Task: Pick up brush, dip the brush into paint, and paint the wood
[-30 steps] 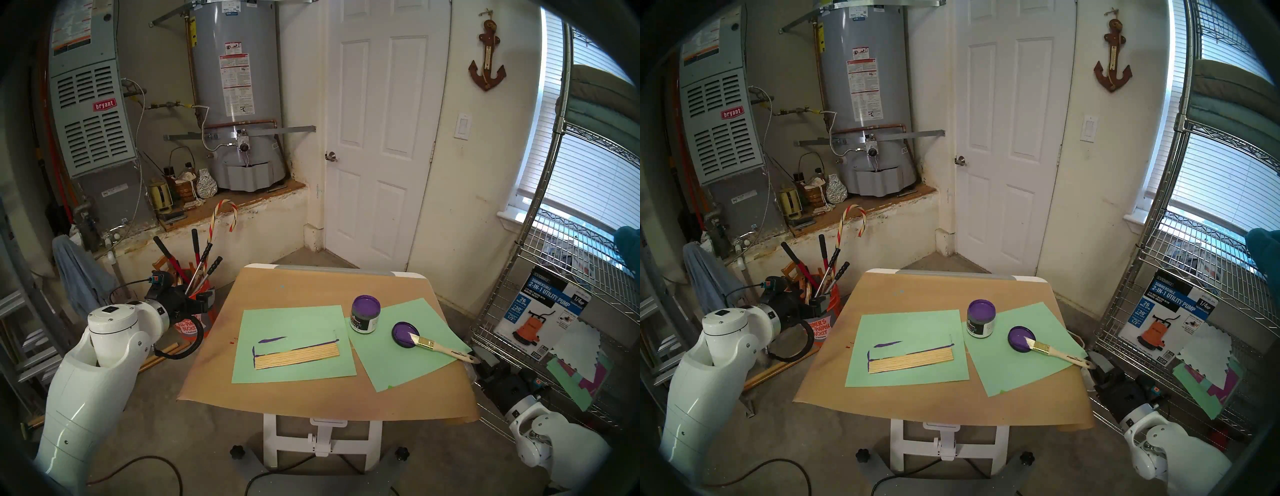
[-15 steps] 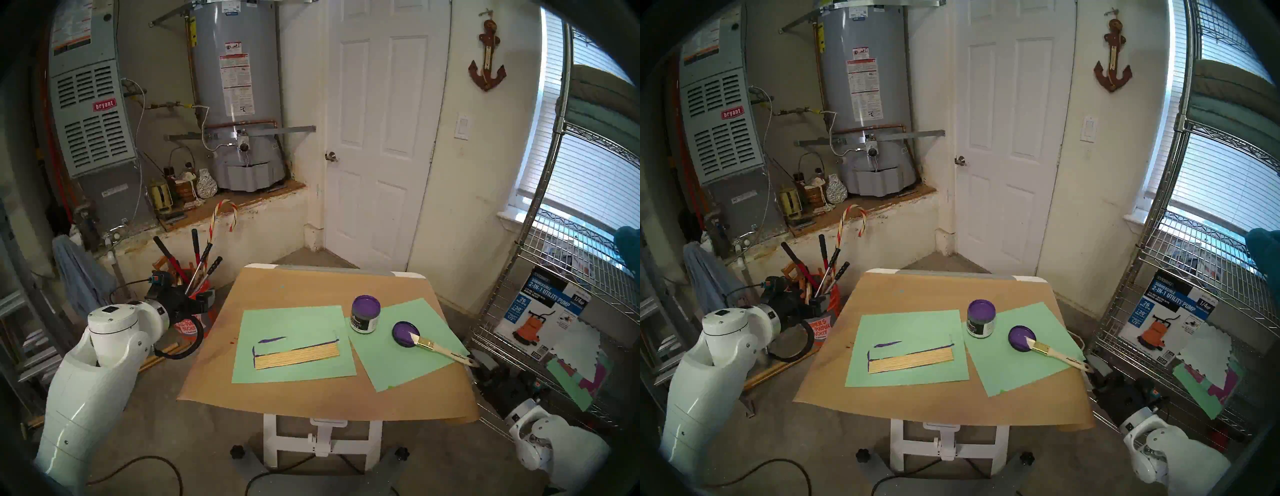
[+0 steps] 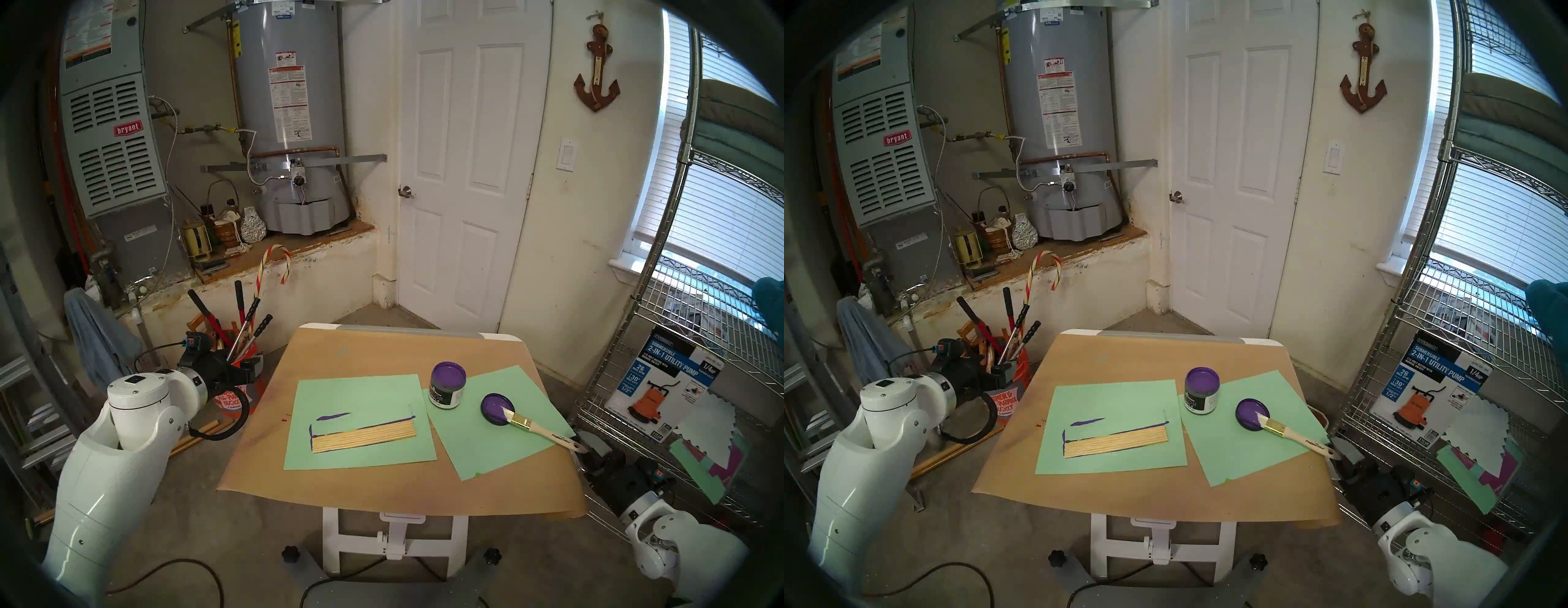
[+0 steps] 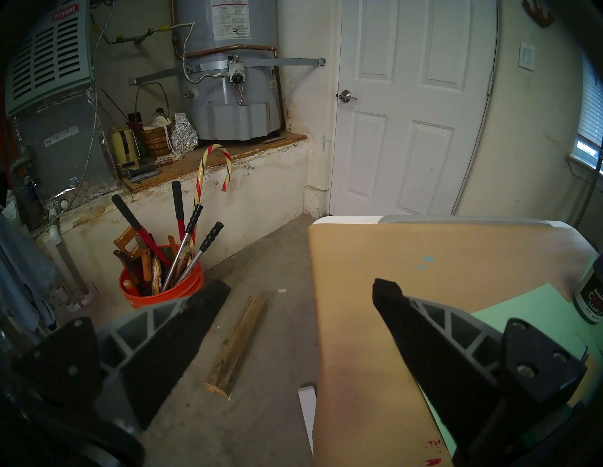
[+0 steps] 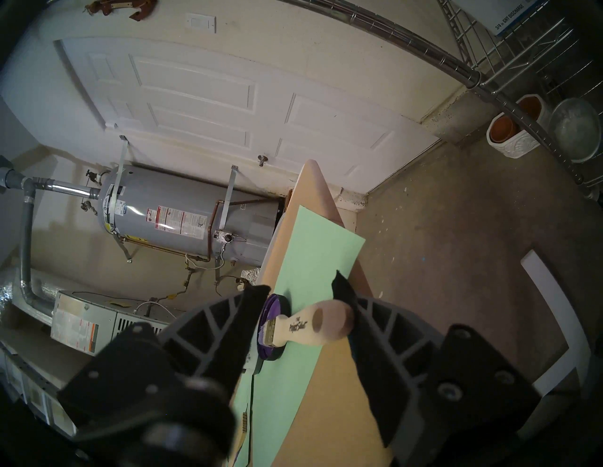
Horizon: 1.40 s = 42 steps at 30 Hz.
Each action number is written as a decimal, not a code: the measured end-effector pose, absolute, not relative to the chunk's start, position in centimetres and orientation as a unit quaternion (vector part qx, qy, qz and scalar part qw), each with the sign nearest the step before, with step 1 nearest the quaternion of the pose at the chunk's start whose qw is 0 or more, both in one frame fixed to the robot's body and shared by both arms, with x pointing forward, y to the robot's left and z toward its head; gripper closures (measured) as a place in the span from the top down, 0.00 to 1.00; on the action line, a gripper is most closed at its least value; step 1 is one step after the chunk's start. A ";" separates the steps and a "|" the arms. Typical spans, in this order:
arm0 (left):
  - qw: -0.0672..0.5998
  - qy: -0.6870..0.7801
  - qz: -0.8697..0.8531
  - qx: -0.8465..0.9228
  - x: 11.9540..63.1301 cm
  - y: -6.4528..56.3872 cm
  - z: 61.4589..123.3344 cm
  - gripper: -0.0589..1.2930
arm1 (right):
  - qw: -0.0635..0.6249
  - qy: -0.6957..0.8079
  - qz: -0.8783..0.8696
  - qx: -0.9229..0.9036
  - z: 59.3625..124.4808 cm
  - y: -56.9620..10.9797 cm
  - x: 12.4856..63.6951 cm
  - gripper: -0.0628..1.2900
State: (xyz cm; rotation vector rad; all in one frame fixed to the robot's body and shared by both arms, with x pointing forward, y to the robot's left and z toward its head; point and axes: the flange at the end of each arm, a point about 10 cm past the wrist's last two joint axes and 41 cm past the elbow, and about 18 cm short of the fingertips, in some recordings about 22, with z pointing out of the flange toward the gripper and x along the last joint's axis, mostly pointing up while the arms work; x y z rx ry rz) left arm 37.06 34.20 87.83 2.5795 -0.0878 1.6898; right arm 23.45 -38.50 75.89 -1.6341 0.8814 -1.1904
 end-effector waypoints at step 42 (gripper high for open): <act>0.028 -0.028 0.548 0.836 37.1 34.2 87.8 0.97 | 0.421 0.304 -0.530 -0.670 78.4 -36.6 25.4 0.03</act>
